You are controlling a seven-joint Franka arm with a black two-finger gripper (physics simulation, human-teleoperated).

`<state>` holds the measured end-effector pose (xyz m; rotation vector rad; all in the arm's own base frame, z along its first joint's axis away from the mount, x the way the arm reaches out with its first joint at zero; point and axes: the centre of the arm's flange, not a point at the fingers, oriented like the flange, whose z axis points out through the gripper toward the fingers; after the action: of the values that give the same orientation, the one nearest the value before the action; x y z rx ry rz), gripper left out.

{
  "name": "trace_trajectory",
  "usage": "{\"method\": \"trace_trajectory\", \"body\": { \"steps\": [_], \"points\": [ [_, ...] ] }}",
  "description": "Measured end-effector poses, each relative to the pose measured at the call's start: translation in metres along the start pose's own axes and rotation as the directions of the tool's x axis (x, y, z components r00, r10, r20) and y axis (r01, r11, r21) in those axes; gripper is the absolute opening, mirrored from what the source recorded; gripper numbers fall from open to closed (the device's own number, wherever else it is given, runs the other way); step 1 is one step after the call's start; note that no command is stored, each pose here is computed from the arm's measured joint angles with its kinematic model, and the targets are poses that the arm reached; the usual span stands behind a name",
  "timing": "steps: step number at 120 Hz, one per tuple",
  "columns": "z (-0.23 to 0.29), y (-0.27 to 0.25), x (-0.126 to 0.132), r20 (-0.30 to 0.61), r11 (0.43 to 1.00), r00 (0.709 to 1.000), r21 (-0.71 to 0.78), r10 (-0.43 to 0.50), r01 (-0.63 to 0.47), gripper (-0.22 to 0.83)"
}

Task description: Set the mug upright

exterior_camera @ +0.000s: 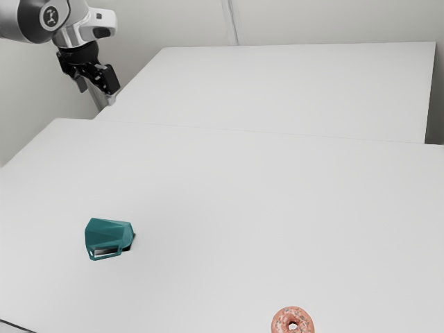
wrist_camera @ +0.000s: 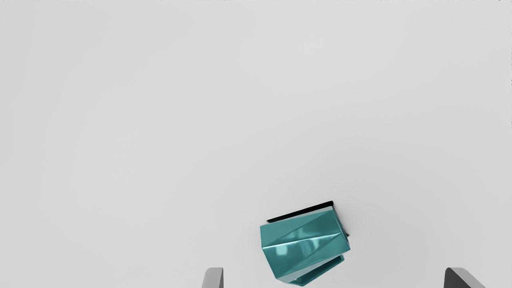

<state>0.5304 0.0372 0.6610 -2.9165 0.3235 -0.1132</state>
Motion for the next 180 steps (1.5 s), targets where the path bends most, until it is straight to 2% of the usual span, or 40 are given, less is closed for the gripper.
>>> {"method": "trace_trajectory", "body": {
  "steps": [29, 46, 57, 66, 76, 91, 120, 149, 180],
  "points": [
    [0.004, -0.006, -0.001, -0.006, 1.000, 1.000, -0.002, -0.004, 0.004, 0.62],
    [0.024, -0.019, -0.006, 0.025, 1.000, 0.999, -0.007, -0.025, 0.026, 0.62],
    [0.032, -0.031, -0.016, 0.042, 0.998, 0.997, -0.030, -0.059, 0.060, 0.62],
    [0.049, -0.053, -0.033, 0.086, 0.983, 0.987, -0.106, -0.138, 0.147, 0.61],
    [0.085, -0.091, -0.065, 0.172, 0.936, 0.952, -0.205, -0.255, 0.287, 0.62],
    [0.142, -0.135, -0.110, 0.299, 0.812, 0.870, -0.333, -0.391, 0.479, 0.62],
    [0.237, -0.186, -0.153, 0.489, 0.561, 0.725, -0.461, -0.485, 0.687, 0.62],
    [0.318, -0.157, -0.145, 0.629, 0.418, 0.666, -0.521, -0.402, 0.744, 0.62],
    [0.366, -0.153, -0.149, 0.693, 0.322, 0.612, -0.521, -0.381, 0.790, 0.62]
  ]
}}
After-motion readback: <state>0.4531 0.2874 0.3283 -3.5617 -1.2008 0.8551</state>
